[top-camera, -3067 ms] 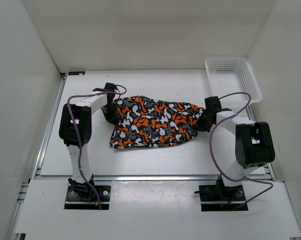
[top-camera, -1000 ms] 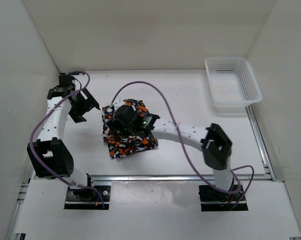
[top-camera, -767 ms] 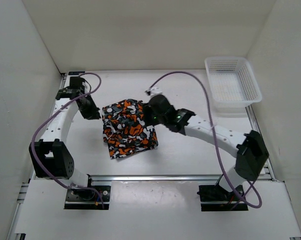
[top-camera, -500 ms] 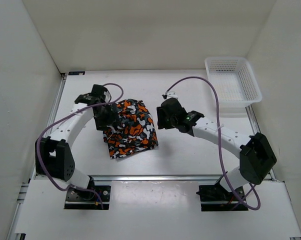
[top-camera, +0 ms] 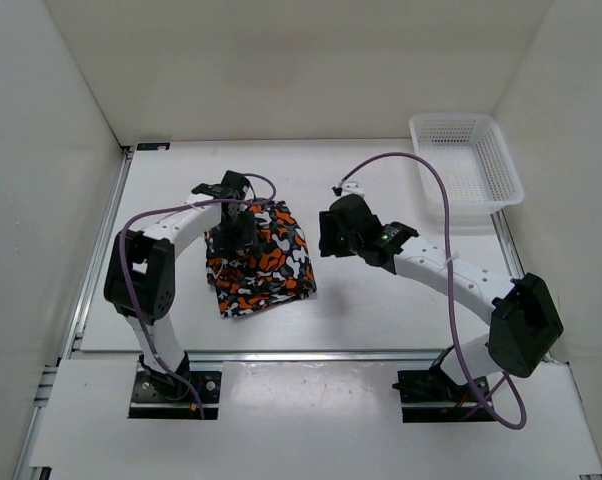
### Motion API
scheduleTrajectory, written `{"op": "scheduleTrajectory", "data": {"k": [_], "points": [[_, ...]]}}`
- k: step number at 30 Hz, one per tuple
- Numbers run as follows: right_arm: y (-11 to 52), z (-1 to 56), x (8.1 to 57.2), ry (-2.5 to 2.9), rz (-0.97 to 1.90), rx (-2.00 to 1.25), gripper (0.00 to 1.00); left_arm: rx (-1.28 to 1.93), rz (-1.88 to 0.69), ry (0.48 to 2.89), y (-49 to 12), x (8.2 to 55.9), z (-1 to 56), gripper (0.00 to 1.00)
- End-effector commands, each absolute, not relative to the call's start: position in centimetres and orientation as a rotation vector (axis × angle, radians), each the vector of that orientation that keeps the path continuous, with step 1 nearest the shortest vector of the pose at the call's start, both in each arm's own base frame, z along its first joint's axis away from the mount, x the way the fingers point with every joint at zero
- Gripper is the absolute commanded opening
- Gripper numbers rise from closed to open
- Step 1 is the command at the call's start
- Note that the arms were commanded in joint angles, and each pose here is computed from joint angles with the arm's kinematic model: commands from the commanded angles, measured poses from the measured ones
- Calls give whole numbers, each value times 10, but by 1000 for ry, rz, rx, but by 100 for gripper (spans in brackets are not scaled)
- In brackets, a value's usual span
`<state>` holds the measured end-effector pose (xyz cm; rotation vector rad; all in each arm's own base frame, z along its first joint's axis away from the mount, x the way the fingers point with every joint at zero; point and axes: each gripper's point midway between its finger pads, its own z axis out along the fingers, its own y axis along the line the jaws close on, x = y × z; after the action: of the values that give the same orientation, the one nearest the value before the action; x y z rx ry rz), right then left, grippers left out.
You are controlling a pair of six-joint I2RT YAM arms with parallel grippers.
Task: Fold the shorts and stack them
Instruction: Fold the shorts
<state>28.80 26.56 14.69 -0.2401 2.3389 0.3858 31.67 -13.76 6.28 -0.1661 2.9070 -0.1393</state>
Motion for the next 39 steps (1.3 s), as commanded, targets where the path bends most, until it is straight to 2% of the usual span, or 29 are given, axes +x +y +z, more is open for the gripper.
{"op": "scheduleTrajectory", "data": {"k": [1,4,7,8,17,22,30,31,33,35,39], "points": [[258,158,287,2312,402,-206,61,-190,-98,2799,-137,346,77,71],[254,158,287,2312,397,-195,61,-192,-91,2784,-141,360,71,67],[252,158,286,2311,398,-195,61,-176,-111,2777,-146,368,74,19],[250,153,284,2320,391,-197,61,-161,-120,2791,-147,365,73,10],[238,152,288,2318,367,-161,59,-182,-267,2834,-159,338,132,10],[237,152,288,2317,362,-171,59,-268,-297,2891,-141,318,127,10],[234,147,285,2323,351,-184,59,-458,-161,2919,-77,306,105,10],[234,147,285,2322,347,-194,61,-477,-146,2915,-72,306,101,14],[236,147,283,2327,364,-203,64,-541,-129,2924,-56,305,84,43],[241,144,282,2336,387,-229,66,-584,-157,2944,-49,306,70,55],[265,146,280,2356,477,-333,66,-639,-160,2965,-34,307,65,57]]}}
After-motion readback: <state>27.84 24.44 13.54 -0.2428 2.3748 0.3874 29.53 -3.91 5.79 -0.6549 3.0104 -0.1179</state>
